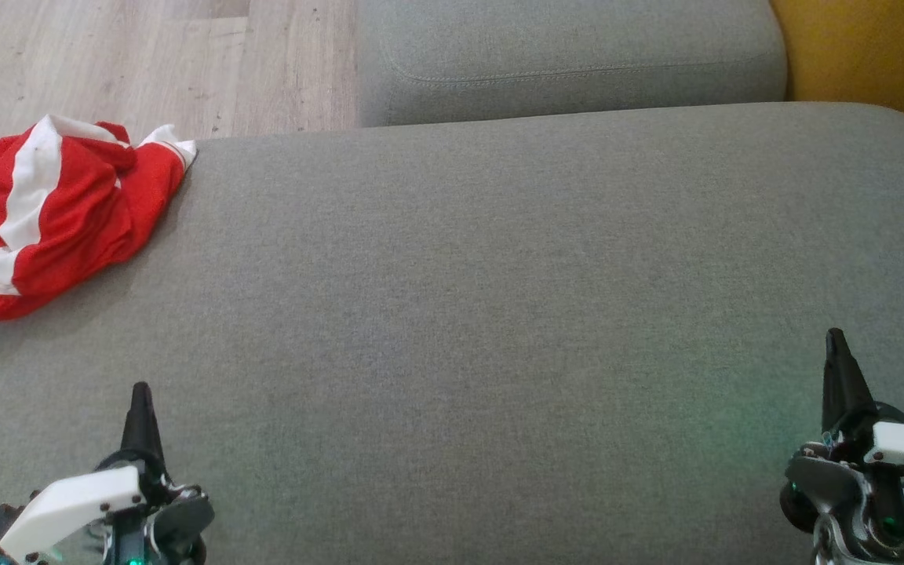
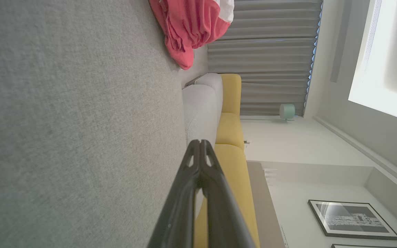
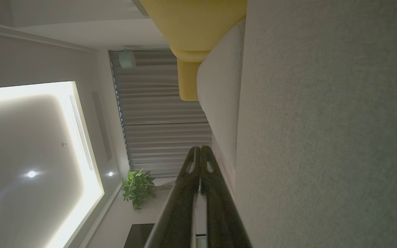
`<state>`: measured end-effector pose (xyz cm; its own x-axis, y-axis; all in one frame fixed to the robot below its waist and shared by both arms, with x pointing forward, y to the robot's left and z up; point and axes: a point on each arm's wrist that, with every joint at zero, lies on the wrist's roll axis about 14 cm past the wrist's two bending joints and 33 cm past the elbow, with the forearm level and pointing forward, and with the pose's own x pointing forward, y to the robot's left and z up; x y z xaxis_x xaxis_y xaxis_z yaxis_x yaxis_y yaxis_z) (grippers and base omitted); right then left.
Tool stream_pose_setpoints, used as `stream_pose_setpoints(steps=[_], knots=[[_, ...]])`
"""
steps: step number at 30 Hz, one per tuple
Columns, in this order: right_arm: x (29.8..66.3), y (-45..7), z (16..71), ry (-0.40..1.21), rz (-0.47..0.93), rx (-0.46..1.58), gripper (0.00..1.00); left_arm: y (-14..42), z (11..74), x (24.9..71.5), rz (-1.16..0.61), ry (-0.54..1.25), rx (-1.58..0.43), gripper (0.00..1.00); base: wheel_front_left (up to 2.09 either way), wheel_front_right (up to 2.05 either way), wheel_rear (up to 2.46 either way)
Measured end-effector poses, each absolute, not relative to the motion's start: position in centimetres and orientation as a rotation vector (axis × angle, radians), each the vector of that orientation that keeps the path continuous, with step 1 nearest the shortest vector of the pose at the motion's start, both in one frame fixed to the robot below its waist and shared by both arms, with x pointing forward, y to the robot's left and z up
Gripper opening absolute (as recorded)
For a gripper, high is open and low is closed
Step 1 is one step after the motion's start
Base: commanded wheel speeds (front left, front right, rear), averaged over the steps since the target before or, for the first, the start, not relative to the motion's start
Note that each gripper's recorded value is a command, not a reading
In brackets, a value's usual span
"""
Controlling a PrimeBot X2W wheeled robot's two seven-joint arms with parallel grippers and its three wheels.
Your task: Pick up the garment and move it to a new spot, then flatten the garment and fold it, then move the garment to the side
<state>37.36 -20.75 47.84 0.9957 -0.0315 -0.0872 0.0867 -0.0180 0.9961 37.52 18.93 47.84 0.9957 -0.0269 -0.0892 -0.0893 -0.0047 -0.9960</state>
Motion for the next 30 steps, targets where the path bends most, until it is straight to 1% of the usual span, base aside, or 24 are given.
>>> stream_pose_setpoints(steps=[30], knots=[[37.36, -20.75, 47.84, 0.043, -0.094, 1.586, 0.00, 18.93, 47.84, 37.52, 0.049, 0.091, -1.575, 0.00, 0.00, 0.00, 0.00]])
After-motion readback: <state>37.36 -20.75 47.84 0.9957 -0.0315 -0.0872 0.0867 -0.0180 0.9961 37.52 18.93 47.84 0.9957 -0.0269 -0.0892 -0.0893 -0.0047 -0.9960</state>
